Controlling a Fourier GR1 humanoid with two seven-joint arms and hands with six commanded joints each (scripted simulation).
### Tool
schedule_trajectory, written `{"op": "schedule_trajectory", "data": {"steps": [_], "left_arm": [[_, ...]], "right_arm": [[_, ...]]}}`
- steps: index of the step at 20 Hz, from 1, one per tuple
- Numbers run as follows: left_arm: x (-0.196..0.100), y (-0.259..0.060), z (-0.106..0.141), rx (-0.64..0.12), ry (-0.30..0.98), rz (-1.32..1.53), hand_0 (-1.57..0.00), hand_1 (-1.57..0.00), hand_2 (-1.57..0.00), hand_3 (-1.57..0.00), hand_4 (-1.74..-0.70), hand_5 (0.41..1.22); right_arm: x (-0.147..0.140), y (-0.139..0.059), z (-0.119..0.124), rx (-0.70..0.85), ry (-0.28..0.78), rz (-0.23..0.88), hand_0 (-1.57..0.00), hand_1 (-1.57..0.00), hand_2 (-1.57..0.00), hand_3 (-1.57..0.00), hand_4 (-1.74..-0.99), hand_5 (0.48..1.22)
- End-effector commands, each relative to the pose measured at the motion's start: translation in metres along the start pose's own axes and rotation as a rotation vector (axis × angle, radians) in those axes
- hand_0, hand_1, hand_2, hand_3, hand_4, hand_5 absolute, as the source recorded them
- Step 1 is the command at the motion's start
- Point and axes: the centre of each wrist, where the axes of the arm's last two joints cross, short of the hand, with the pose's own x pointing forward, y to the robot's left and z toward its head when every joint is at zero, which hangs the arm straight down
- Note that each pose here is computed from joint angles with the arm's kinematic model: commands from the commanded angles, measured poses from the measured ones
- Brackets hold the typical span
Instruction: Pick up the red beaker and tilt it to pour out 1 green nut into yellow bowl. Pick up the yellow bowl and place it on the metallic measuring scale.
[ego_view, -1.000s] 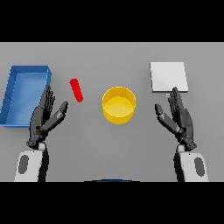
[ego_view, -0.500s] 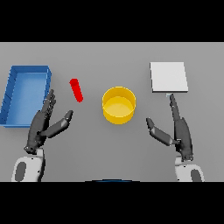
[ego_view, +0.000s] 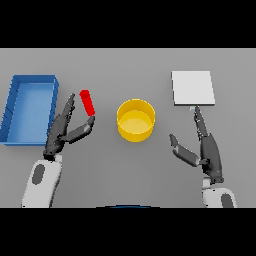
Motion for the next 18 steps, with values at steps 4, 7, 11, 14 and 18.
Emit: {"op": "schedule_trajectory", "data": {"steps": [4, 7, 11, 14, 18], "left_arm": [[-0.003, -0.003, -0.025, -0.009, -0.003, -0.001, 0.00, 0.00, 0.00, 0.00, -1.26, 0.668], [-0.007, -0.001, -0.036, -0.012, -0.014, -0.004, 0.00, 0.00, 0.00, 0.00, -1.28, 0.680], [-0.002, -0.004, -0.054, -0.022, -0.003, -0.014, 0.00, 0.00, 0.00, 0.00, -1.30, 0.689], [-0.002, -0.012, -0.061, -0.030, -0.008, -0.024, 0.00, 0.00, 0.00, 0.00, -1.29, 0.686], [-0.001, -0.012, -0.073, -0.029, 0.010, -0.022, 0.00, 0.00, 0.00, 0.00, -1.29, 0.683]], "right_arm": [[-0.003, 0.001, -0.003, -0.001, 0.016, 0.008, 0.00, 0.00, 0.00, 0.00, -1.278, 0.634], [-0.003, -0.001, 0.002, 0.005, 0.009, 0.019, 0.00, 0.00, 0.00, 0.00, -1.267, 0.635], [0.000, -0.004, -0.001, -0.004, 0.011, 0.007, 0.00, 0.00, 0.00, 0.00, -1.270, 0.642], [-0.006, -0.005, 0.000, -0.004, 0.017, 0.015, 0.00, 0.00, 0.00, 0.00, -1.267, 0.644], [-0.008, -0.006, 0.001, -0.011, 0.027, 0.004, 0.00, 0.00, 0.00, 0.00, -1.265, 0.638]]}}
